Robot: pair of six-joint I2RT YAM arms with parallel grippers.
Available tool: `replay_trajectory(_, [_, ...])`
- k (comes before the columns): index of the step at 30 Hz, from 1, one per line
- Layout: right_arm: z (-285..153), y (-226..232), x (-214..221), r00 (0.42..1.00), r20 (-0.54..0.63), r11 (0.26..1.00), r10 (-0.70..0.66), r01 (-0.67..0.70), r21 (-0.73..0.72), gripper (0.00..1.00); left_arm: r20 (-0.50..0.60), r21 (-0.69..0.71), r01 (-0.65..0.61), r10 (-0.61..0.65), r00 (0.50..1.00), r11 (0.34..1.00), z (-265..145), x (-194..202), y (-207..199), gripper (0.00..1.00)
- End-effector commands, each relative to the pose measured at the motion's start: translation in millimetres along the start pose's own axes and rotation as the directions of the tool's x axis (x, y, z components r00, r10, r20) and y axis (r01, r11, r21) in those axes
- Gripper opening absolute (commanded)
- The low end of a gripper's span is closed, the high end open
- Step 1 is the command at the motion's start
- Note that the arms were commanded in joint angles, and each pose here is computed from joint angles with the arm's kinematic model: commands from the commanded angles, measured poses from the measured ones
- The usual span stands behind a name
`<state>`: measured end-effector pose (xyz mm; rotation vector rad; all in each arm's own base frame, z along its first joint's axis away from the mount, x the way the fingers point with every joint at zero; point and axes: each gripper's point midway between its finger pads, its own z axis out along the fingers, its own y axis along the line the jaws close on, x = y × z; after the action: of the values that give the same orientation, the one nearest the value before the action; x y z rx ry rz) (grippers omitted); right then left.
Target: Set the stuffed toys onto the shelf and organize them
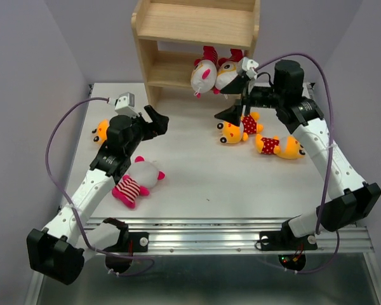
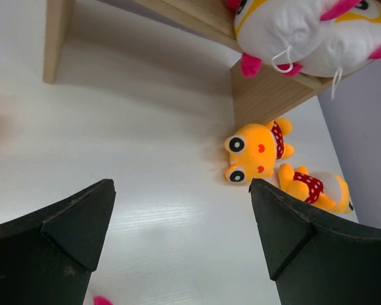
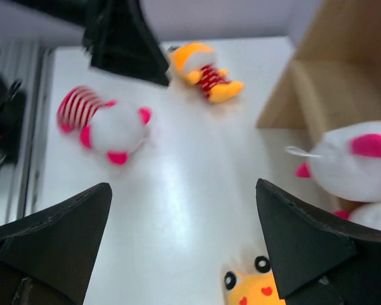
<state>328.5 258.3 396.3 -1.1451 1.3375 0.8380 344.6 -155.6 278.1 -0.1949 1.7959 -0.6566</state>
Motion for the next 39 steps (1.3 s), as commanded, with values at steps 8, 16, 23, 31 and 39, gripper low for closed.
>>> replay_trajectory(8, [15.7,119.3,118.5,0.941,-0.328,0.888,-0.080,-0.083,-0.452,1.00,-0.168,-0.482,0.080,-0.181,0.969,0.872,-65.0,48.0,78.5,0.83])
replay_trajectory(16, [23.3,118.9,139.7,0.940,-0.341,0.902,-0.023,-0.128,-0.412,1.00,-0.385,-0.690,-0.031,-0.331,0.862,0.723,-83.8,143.8,131.3,0.76])
replay_trajectory(23, [22.5,120.9,146.5,0.937,-0.350,0.904,-0.010,-0.141,-0.404,1.00,-0.508,-0.703,-0.136,-0.358,0.784,0.698,-77.8,197.8,156.7,0.39])
replay_trajectory(31, [17.0,121.9,144.0,0.936,-0.350,0.906,-0.040,-0.113,-0.408,1.00,-0.516,-0.514,-0.003,-0.306,0.800,0.858,-52.5,193.0,119.6,0.00])
replay_trajectory(39, [30.1,121.3,114.8,0.950,-0.307,0.882,0.057,-0.192,-0.431,1.00,-0.394,0.067,0.199,-0.157,0.906,0.978,-31.3,112.8,-9.6,0.00])
